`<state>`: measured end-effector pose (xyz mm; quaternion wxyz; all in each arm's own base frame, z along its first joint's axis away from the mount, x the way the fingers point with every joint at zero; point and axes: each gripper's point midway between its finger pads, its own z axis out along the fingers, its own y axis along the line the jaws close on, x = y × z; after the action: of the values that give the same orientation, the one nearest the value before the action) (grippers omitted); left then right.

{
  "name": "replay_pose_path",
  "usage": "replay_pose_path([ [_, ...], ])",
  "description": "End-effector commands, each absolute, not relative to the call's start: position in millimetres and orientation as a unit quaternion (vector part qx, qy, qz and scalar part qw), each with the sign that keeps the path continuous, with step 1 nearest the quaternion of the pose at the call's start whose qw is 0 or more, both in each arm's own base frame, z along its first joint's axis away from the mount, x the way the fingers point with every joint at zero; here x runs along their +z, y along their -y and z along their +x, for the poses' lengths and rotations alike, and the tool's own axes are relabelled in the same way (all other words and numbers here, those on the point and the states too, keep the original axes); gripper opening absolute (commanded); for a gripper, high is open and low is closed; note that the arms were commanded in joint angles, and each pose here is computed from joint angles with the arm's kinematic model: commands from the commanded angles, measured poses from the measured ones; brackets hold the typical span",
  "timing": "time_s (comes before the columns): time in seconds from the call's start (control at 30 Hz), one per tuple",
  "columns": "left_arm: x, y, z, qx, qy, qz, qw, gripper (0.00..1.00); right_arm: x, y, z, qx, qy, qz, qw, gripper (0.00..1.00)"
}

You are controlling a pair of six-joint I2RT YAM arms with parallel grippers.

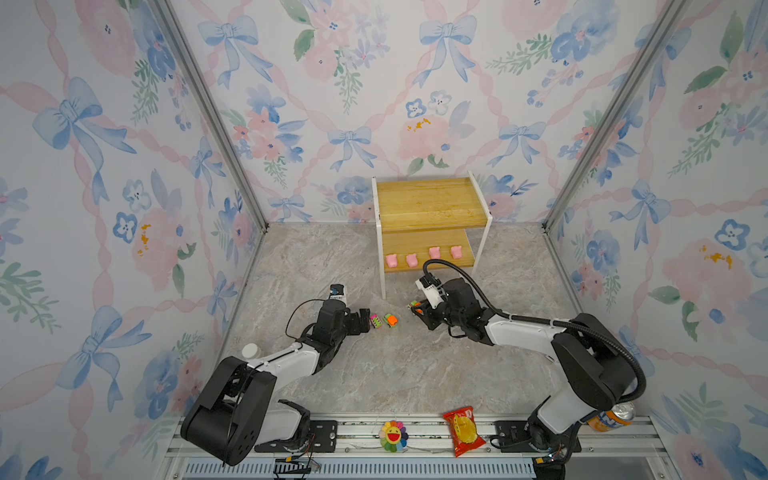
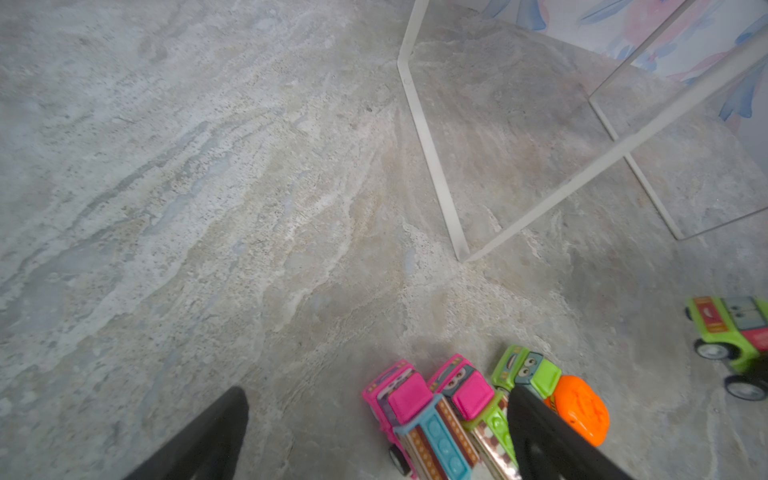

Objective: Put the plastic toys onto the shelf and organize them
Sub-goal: 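Lower the right gripper onto the orange-and-green mixer truck and close, then lift the mixer truck with the right gripper up to the top shelf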

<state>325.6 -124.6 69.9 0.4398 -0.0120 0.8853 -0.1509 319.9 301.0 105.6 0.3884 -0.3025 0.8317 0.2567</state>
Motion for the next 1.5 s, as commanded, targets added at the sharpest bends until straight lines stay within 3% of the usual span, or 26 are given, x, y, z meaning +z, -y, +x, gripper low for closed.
replay_pose_path([
  [0.0, 72.0, 124.1, 326.9, -0.148, -0.885, -0.017, 0.441, 0.98, 148.5, -303.0, 303.3, 0.247, -0.827, -0.330, 0.382, 0.25],
  [0.33, 72.4, 126.1, 326.9, -0.151, -0.885, -0.013, 0.440, 0.98, 335.4, -270.2, 297.8, 0.196, -0.803, -0.323, 0.461, 0.25],
  [0.63, 75.8, 128.6, 327.0, -0.157, -0.883, -0.010, 0.443, 0.98, 435.2, -207.0, 374.1, 0.142, -0.831, -0.162, 0.513, 0.26],
  [0.73, 75.7, 130.4, 326.5, -0.161, -0.883, -0.008, 0.441, 0.98, 446.9, -193.4, 397.9, 0.119, -0.836, -0.124, 0.521, 0.26],
  [0.97, 78.8, 132.3, 327.9, -0.164, -0.881, -0.003, 0.443, 0.98, 420.9, -176.9, 452.1, 0.057, -0.864, -0.081, 0.494, 0.29],
  [1.47, 73.8, 136.2, 329.9, -0.163, -0.885, 0.009, 0.435, 0.98, 388.2, -169.1, 467.7, 0.041, -0.878, -0.060, 0.473, 0.34],
])
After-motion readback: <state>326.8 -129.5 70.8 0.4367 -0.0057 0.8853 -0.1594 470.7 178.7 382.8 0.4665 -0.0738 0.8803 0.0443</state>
